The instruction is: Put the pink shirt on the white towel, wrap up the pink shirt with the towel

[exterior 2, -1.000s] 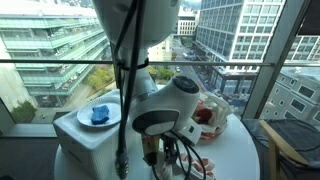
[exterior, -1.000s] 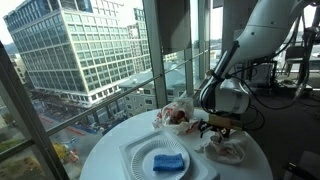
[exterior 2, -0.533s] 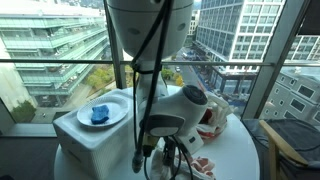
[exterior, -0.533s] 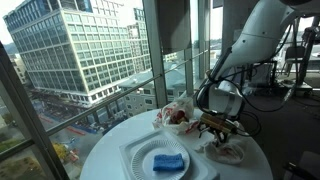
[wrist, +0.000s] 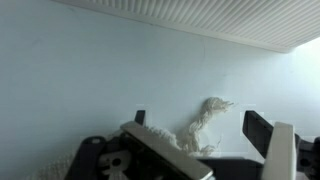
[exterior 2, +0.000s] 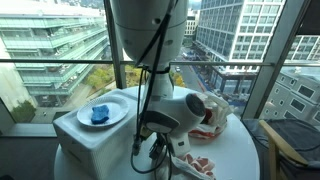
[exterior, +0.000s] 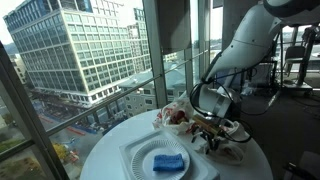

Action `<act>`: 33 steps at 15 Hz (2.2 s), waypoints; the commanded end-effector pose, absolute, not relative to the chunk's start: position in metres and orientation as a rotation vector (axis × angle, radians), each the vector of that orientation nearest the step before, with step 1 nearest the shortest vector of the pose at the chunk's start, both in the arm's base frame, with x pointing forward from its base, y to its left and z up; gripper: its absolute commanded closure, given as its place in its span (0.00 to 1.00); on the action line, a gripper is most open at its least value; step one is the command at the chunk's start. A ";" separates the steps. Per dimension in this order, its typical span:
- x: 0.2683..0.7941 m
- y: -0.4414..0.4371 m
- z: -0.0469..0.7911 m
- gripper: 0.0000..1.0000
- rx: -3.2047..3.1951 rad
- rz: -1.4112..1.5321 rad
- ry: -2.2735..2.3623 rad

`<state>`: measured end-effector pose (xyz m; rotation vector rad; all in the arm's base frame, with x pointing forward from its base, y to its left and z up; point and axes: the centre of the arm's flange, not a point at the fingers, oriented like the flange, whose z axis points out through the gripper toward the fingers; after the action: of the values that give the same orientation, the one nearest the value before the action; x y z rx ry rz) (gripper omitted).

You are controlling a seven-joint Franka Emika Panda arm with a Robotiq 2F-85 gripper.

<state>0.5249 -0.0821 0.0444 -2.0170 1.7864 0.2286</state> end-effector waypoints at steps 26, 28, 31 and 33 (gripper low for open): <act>0.501 -0.071 0.107 0.92 -2.292 -0.092 1.565; 0.487 -0.083 0.125 0.93 -2.319 -0.149 1.591; 0.461 -0.098 0.144 0.94 -2.329 -0.163 1.656; 0.440 -0.106 0.154 0.93 -2.342 -0.166 1.713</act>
<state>0.4777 -0.0988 0.1219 -2.3244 1.6523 -0.1349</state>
